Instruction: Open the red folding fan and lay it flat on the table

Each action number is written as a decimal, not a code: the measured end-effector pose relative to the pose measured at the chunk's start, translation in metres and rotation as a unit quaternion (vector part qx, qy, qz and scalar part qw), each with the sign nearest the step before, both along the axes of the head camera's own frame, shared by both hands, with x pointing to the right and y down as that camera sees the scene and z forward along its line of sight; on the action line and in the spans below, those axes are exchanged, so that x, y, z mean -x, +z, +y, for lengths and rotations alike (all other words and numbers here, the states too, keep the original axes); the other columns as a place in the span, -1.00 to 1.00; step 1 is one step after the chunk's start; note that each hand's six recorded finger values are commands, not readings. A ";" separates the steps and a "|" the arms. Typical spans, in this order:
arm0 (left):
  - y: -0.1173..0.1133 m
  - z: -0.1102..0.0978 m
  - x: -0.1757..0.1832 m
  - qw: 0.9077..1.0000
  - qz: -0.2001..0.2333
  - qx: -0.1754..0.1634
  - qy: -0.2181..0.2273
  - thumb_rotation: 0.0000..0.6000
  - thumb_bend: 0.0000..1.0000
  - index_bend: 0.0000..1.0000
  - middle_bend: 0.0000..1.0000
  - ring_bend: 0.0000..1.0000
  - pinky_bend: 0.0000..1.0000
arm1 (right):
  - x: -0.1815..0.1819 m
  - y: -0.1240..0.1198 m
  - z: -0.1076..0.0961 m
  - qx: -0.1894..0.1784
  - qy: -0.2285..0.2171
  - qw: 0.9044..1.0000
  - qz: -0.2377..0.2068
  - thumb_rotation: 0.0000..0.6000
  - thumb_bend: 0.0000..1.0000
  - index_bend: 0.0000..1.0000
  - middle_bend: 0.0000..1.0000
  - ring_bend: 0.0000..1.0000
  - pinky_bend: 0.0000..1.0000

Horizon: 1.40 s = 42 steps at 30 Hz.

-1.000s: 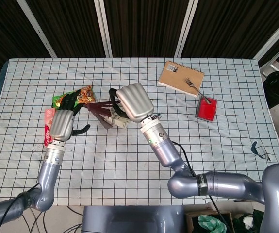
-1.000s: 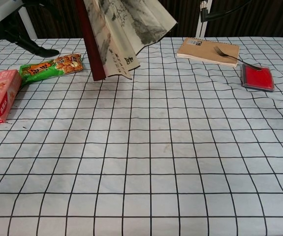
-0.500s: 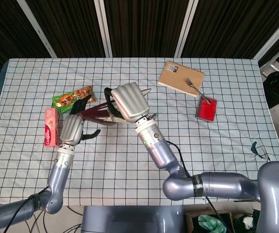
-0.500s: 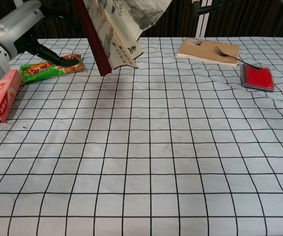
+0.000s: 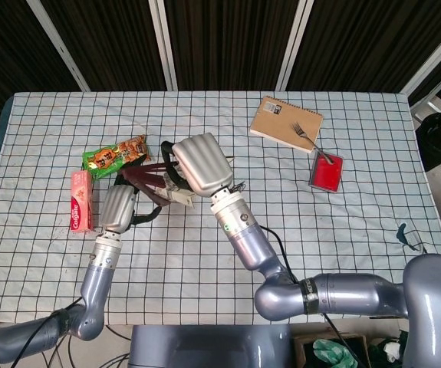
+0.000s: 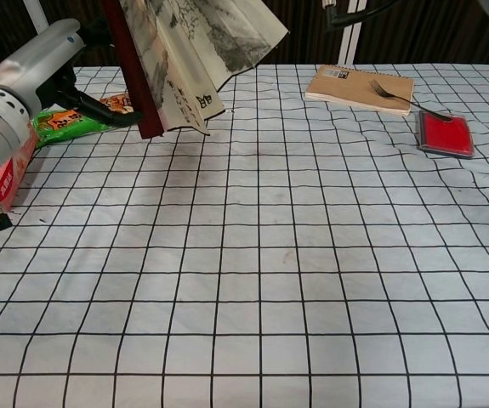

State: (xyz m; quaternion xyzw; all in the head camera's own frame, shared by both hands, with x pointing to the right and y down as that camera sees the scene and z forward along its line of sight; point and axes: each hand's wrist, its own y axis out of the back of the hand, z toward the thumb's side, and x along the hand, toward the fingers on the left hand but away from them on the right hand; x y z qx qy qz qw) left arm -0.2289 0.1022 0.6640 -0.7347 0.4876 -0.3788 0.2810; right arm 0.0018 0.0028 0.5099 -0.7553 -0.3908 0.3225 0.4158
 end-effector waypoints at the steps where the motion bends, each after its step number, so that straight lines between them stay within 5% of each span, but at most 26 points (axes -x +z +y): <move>1: 0.002 0.000 -0.002 1.000 0.002 0.002 0.000 1.00 -0.53 -0.22 -0.92 -1.00 -1.00 | 0.000 0.000 0.000 0.001 0.000 1.000 0.000 1.00 0.61 0.59 0.75 0.86 0.68; 10: 0.011 0.001 -0.028 0.999 0.039 0.008 -0.011 1.00 -0.11 0.15 -0.76 -1.00 -1.00 | 0.001 -0.003 0.002 0.003 -0.003 1.000 -0.002 1.00 0.61 0.59 0.75 0.86 0.68; 24: -0.003 -0.014 -0.004 0.998 0.034 -0.029 -0.037 1.00 -0.04 0.34 -0.72 -1.00 -1.00 | -0.018 0.001 -0.002 0.001 0.012 1.000 0.010 1.00 0.61 0.61 0.75 0.86 0.68; 33: -0.015 -0.029 0.020 0.998 0.009 -0.053 -0.042 1.00 -0.04 0.34 -0.72 -1.00 -1.00 | -0.060 0.012 -0.013 -0.037 0.023 0.996 0.076 1.00 0.61 0.61 0.75 0.86 0.68; 42: -0.026 -0.038 0.030 0.997 -0.009 -0.072 -0.036 1.00 -0.04 0.35 -0.72 -1.00 -1.00 | -0.130 0.028 -0.027 -0.090 0.031 0.980 0.174 1.00 0.61 0.61 0.75 0.86 0.68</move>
